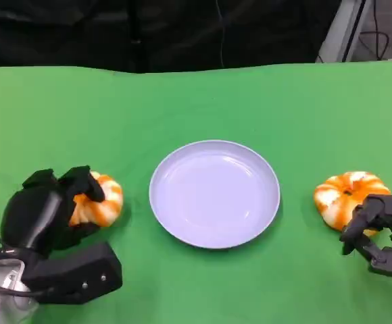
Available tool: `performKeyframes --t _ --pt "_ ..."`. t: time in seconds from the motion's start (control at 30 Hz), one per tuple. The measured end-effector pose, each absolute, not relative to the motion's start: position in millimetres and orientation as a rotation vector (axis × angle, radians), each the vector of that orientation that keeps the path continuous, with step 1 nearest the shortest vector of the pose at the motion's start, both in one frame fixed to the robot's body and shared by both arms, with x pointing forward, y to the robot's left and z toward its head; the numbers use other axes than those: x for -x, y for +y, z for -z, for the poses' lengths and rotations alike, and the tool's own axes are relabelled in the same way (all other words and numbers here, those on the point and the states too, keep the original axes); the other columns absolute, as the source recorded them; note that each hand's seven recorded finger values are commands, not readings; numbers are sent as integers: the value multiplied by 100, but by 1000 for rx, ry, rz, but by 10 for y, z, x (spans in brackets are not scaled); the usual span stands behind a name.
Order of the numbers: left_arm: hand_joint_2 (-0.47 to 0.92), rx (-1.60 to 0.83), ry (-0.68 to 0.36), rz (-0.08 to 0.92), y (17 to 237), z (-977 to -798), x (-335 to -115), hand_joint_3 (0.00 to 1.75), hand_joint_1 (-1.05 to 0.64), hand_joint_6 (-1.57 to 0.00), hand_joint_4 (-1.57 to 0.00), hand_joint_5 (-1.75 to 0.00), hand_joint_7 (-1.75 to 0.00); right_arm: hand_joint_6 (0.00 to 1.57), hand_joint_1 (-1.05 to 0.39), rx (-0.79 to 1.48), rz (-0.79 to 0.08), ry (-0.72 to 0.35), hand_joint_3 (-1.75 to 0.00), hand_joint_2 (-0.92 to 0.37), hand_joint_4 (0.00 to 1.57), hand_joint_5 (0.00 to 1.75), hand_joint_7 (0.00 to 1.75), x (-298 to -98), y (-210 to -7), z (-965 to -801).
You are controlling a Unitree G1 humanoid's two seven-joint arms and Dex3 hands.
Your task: Grasp the bread from the table and place it into the plate.
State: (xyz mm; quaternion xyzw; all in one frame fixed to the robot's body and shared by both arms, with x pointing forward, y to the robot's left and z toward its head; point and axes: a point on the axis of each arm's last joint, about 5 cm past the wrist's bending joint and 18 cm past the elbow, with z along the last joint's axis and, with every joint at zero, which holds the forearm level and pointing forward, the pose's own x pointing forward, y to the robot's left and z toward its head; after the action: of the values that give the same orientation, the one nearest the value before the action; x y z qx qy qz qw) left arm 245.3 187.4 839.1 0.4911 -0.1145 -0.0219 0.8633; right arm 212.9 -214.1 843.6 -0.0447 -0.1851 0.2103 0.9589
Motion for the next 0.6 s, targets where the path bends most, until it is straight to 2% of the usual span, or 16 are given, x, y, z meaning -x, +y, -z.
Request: performKeyframes --t 0.6 --pt "92 -1028 -386 12 1773 -8751 -2335 29 -9 -57 -44 -175 -145 92 12 92 -426 -374 -78 -72 87 141 99 -2127 -2138 -8432"
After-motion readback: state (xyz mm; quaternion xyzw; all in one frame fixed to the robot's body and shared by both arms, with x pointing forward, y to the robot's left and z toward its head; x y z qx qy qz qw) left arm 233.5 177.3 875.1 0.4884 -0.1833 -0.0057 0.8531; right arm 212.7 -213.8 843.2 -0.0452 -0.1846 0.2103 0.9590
